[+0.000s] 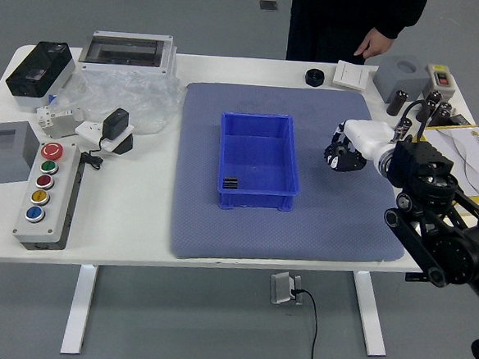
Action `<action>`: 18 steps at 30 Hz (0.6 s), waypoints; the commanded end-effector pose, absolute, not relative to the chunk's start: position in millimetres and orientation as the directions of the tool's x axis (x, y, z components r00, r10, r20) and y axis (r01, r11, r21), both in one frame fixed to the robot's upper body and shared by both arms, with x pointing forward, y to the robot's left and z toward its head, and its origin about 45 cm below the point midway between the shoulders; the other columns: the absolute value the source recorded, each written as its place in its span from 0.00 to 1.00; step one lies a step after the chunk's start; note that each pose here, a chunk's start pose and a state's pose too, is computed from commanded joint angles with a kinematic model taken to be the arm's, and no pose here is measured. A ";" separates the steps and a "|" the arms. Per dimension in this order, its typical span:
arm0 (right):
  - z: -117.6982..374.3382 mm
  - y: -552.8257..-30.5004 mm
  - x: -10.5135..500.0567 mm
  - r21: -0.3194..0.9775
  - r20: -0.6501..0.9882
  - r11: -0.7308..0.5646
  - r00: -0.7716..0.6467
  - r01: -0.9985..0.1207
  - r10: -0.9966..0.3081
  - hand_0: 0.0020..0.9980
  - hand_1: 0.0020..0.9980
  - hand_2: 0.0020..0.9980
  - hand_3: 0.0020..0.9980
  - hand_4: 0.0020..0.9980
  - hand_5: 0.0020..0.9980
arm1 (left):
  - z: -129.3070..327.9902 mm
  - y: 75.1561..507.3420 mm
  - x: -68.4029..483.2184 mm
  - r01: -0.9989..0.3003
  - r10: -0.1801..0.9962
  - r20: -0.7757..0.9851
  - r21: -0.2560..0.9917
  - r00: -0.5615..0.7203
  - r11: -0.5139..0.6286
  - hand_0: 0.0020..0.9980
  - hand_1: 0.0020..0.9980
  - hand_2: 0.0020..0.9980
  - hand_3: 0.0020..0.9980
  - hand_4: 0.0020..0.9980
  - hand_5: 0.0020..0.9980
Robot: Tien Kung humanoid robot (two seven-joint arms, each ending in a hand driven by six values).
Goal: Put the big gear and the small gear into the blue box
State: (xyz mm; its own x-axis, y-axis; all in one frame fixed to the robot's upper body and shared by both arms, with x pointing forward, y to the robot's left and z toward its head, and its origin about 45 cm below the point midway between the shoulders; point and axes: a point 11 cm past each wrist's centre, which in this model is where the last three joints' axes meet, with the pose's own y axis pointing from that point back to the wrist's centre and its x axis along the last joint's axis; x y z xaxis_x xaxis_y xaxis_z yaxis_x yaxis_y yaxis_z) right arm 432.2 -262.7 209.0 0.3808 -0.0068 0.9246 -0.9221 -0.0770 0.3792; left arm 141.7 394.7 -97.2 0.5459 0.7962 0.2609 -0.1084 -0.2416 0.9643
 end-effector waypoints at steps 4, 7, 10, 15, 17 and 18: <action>212.9 -260.7 432.4 0.371 0.928 -0.083 0.373 -0.925 -0.004 0.54 0.44 0.47 0.58 0.43 0.29 | -97.0 395.0 142.1 -0.109 0.796 0.262 0.964 0.546 -0.242 0.80 0.77 0.77 0.70 0.57 0.27; 215.9 -258.5 432.3 0.365 0.931 -0.089 0.366 -0.927 -0.002 0.54 0.44 0.47 0.58 0.43 0.29 | -97.0 395.0 142.2 -0.110 0.796 0.262 0.964 0.546 -0.242 0.80 0.77 0.77 0.70 0.57 0.27; 219.9 -255.1 432.0 0.356 0.934 -0.099 0.357 -0.929 0.000 0.54 0.44 0.47 0.58 0.43 0.29 | -96.9 395.0 142.3 -0.110 0.796 0.262 0.964 0.545 -0.243 0.80 0.77 0.77 0.70 0.57 0.26; 228.7 -246.6 430.9 0.335 0.942 -0.123 0.337 -0.934 0.004 0.54 0.44 0.47 0.58 0.43 0.29 | -96.8 395.3 142.3 -0.110 0.796 0.263 0.964 0.545 -0.243 0.80 0.77 0.77 0.70 0.57 0.26; 233.2 -241.8 430.0 0.324 0.945 -0.137 0.326 -0.936 0.005 0.54 0.44 0.47 0.58 0.43 0.29 | -96.8 395.3 142.4 -0.110 0.796 0.263 0.964 0.544 -0.243 0.80 0.77 0.77 0.70 0.57 0.26; 235.2 -239.3 429.5 0.319 0.947 -0.144 0.321 -0.937 0.005 0.54 0.44 0.47 0.58 0.43 0.29 | -96.8 395.4 142.5 -0.110 0.796 0.263 0.964 0.544 -0.243 0.80 0.77 0.77 0.70 0.57 0.26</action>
State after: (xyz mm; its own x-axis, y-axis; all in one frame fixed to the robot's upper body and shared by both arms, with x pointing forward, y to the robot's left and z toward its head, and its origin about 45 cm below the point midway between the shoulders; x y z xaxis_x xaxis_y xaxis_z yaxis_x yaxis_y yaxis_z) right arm 429.5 -239.3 235.2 0.3214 0.0054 0.9469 -0.9368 -0.1441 0.3187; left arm 142.5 395.4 -96.8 0.5443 0.7964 0.2635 -0.1104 -0.2433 0.9636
